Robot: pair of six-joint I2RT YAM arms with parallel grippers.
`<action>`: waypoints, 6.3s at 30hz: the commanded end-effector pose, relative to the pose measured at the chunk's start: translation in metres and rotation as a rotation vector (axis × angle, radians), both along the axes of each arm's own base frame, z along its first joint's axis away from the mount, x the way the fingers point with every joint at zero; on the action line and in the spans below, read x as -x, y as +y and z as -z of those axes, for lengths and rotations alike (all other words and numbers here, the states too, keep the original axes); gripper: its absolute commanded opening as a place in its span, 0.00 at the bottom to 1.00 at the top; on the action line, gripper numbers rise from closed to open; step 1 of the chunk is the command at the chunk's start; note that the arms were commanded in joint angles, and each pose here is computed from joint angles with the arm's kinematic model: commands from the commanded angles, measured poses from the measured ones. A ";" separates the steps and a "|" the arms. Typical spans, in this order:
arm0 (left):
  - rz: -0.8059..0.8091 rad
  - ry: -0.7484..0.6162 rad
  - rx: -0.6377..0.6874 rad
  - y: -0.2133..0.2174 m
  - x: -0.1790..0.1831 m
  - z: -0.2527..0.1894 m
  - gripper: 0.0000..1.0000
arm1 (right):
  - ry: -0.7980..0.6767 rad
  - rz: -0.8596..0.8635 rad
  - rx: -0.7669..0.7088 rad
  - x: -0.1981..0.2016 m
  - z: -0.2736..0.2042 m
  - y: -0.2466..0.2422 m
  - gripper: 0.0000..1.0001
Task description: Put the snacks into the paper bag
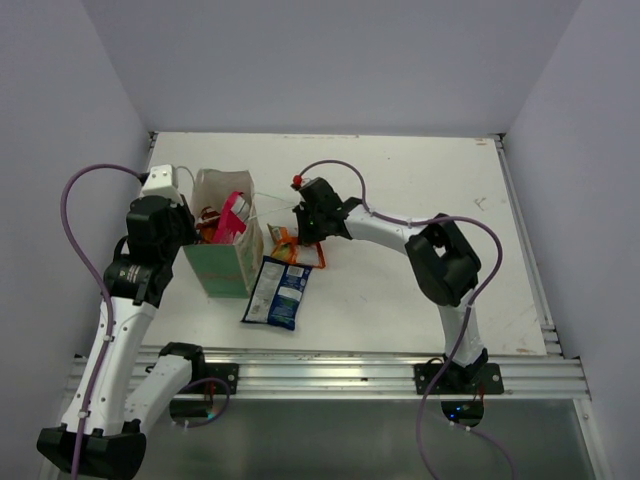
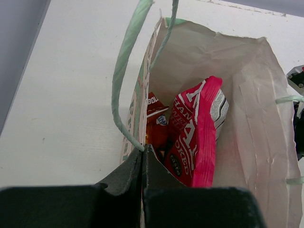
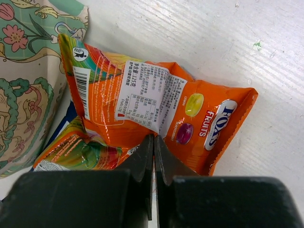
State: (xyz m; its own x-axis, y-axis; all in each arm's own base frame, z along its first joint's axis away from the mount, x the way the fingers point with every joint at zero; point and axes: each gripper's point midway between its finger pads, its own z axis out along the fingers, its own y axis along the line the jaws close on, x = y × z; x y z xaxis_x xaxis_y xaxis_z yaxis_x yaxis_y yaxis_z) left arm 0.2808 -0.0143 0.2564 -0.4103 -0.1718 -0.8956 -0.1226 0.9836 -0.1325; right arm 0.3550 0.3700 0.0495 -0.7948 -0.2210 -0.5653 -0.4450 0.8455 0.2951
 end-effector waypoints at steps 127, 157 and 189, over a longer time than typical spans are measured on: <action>0.035 0.010 -0.018 -0.008 0.005 0.003 0.00 | 0.009 -0.633 0.198 0.195 0.052 0.038 0.56; 0.045 0.004 -0.018 -0.010 0.007 0.002 0.00 | 0.037 -0.650 0.321 0.194 0.075 0.014 0.98; 0.049 -0.001 -0.016 -0.011 0.006 0.002 0.00 | -0.317 -0.351 0.394 0.135 -0.134 -0.067 0.00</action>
State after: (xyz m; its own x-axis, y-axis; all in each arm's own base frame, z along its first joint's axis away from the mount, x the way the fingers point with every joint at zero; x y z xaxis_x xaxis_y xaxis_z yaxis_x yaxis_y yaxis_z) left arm 0.2745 -0.0203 0.2522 -0.4265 -0.1492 -0.8921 -0.1039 0.9879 -0.1156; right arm 0.1912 0.3172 0.1092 -0.4672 -0.7434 -0.4787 -0.8029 0.5834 -0.1224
